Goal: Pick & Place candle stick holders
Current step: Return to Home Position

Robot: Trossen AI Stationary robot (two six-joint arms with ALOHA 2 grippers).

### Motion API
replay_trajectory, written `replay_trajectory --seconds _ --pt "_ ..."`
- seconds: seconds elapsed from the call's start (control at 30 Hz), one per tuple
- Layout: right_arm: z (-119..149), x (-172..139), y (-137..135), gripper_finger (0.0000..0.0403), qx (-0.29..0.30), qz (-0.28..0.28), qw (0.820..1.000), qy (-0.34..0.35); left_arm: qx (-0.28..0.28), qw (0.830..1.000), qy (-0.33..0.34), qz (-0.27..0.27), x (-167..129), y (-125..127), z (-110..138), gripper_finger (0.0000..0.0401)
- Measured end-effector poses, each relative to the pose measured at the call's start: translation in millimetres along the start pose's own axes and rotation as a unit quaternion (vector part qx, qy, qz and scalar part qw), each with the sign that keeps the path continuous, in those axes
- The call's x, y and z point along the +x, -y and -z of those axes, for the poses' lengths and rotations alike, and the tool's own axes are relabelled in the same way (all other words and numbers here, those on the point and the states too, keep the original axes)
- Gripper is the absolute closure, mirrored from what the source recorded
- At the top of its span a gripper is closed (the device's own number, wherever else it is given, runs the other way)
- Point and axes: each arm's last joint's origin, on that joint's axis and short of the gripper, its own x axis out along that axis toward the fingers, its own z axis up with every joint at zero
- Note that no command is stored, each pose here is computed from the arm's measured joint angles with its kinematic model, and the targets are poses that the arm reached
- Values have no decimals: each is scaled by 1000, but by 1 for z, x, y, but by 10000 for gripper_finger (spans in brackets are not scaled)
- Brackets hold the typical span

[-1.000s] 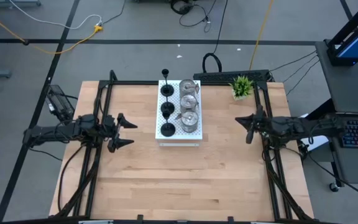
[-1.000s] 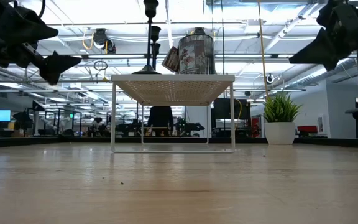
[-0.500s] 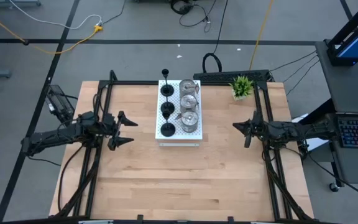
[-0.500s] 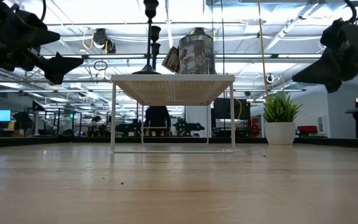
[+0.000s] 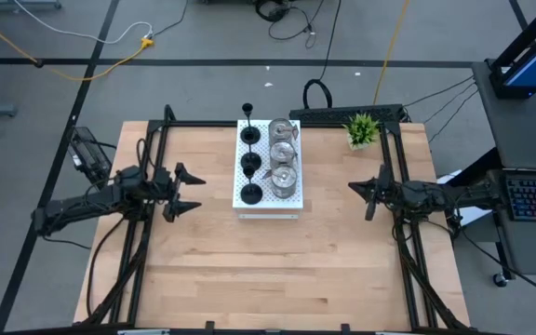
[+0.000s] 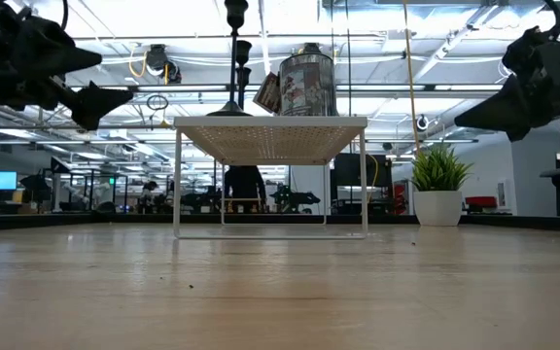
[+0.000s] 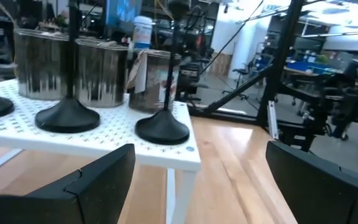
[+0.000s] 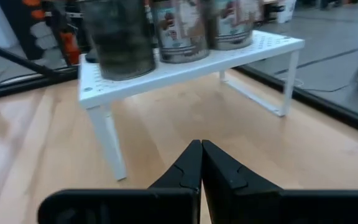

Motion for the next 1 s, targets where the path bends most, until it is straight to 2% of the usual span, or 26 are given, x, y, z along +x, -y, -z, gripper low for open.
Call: replay_trajectory --seconds 0.23,0.4,0.57,0.77,1.0 --pt "-3 0 2 403 -14 49 998 22 -8 998 -9 -54 3 1 4 36" --pt "-5 0 2 403 -29 46 998 32 14 999 1 -35 5 7 2 36" --pt "-4 0 2 403 -28 46 998 28 12 997 -21 -73 5 8 7 36" --pt "-4 0 2 403 -26 46 998 28 27 997 -24 -66 6 10 8 36" --pt "-4 0 2 403 -26 46 998 28 4 998 -26 -62 6 11 9 36"
